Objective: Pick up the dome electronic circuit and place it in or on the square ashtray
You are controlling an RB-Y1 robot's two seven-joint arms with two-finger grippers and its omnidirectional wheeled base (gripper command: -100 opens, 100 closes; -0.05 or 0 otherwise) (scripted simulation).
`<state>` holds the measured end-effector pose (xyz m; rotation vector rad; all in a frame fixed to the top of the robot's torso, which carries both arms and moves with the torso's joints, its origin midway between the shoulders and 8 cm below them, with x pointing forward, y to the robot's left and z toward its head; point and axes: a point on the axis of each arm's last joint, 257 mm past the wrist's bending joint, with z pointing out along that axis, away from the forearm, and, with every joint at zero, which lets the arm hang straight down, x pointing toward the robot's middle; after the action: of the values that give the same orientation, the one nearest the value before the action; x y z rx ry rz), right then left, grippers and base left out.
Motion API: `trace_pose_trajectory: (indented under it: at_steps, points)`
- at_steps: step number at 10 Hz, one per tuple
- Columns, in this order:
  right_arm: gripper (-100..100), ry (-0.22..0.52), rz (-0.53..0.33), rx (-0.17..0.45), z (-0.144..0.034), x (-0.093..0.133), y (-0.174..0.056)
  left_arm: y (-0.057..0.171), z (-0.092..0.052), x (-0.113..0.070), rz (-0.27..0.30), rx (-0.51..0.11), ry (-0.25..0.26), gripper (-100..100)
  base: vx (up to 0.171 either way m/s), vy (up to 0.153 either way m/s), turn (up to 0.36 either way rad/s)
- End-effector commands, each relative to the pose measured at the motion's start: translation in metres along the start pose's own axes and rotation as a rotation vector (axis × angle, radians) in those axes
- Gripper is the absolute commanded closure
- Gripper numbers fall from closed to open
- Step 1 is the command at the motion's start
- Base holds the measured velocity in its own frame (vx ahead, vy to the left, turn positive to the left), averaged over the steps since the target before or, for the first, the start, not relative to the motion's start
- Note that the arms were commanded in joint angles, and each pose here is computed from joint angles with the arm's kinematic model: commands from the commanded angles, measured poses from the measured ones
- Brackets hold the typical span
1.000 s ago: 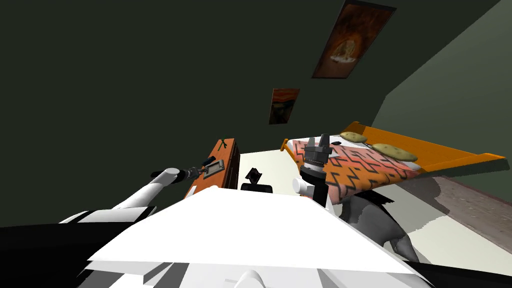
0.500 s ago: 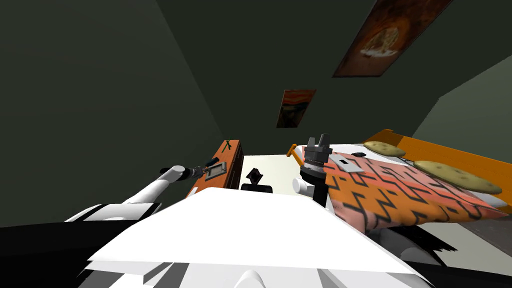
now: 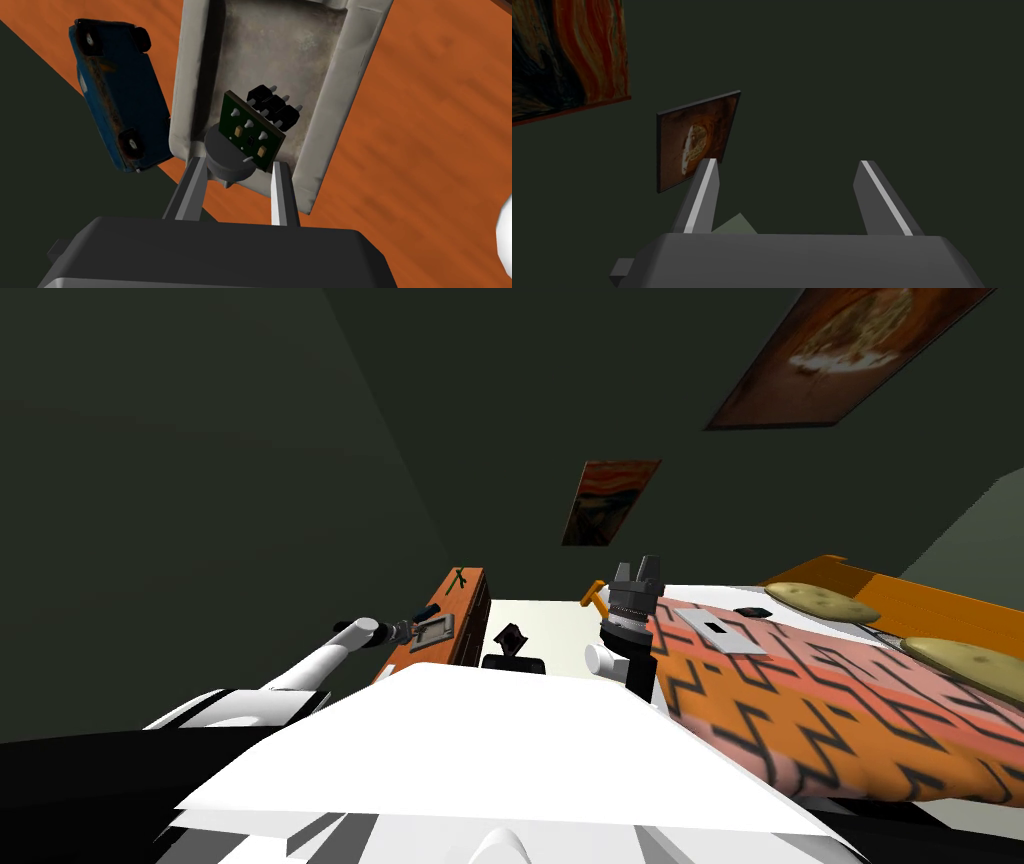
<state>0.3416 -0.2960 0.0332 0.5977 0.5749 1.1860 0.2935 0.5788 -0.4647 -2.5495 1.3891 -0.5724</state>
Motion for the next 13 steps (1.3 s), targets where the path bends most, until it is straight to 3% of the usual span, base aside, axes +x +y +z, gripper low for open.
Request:
trace_pose_trajectory:
  at_steps: [1, 8, 9, 13]
  points:
    - [0, 0.0, 0.0, 0.0, 0.0, 0.0, 0.0, 0.0006, 0.0015, 0.0013, 0.003, -0.002, 0.0, 100, 0.014, 0.001, 0.008]
    - [0, 0.0, 0.0, 0.0, 0.0, 0.0, 0.0, 0.004, 0.004, 0.0051, 0.009, -0.013, 0.005, 100, 0.029, 0.001, 0.017]
    - [0, 0.0, 0.0, 0.0, 0.0, 0.0, 0.0, 0.0035, 0.004, 0.0055, 0.009, -0.012, 0.006, -100, 0.0, 0.0, 0.0]
    - [0, 0.0, 0.0, 0.0, 0.0, 0.0, 0.0, 0.0034, 0.004, 0.0056, 0.009, -0.012, 0.006, -100, 0.0, 0.0, 0.0]
